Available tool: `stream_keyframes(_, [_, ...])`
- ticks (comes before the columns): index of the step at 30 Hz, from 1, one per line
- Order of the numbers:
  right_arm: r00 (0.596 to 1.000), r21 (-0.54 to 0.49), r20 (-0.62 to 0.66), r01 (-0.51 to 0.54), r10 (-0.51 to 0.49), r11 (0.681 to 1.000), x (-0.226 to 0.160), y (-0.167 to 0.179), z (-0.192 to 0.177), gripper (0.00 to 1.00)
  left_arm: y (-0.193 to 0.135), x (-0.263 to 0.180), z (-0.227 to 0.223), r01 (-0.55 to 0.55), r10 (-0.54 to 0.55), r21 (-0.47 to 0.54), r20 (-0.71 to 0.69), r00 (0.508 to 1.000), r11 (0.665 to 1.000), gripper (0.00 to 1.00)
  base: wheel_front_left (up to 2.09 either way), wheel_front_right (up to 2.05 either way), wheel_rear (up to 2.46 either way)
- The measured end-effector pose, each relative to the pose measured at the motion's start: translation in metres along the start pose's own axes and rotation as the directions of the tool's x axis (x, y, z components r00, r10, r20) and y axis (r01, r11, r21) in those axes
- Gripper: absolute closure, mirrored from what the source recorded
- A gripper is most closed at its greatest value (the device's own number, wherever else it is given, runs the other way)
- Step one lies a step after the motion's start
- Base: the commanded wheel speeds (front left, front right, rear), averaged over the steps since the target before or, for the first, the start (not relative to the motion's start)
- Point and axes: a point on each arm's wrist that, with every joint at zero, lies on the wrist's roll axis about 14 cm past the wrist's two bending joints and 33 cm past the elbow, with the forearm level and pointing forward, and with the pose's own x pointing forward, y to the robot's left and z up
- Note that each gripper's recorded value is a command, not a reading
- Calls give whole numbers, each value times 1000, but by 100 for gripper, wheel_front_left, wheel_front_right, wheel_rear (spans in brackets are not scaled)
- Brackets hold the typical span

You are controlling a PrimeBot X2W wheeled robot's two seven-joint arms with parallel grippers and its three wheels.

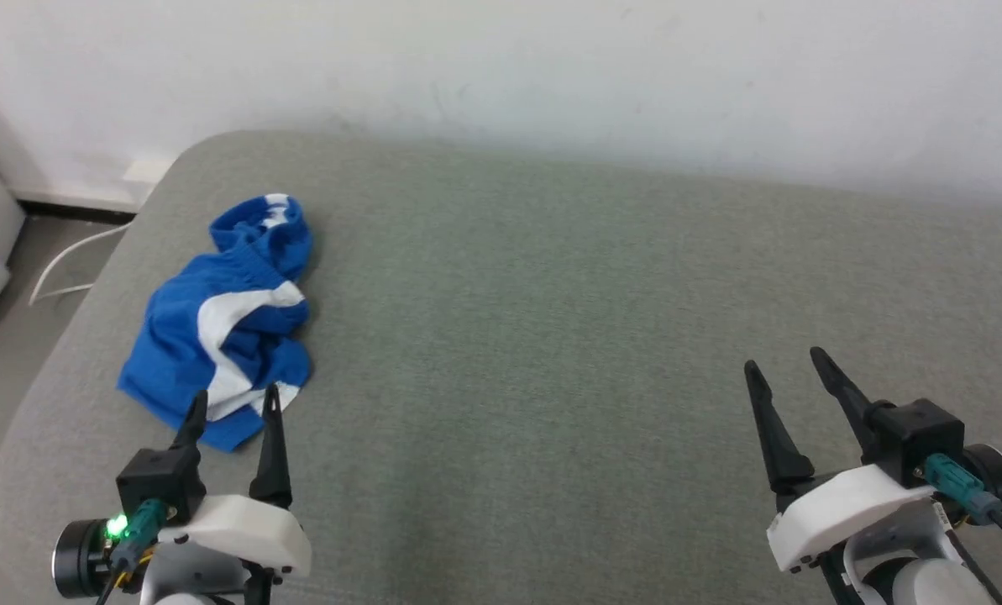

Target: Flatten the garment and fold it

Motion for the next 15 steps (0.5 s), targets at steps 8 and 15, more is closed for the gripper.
stream_keyframes(8, [997,12,13,-75,75,997,14,24,4,0,28,-11,3,-80,80,-5,6,997,997,0,0,0,0])
stream_keyframes(15, [993,26,17,-115,115,993,22,36,5,0,44,-11,10,-121,121,-2,20,992,993,0,0,0,0])
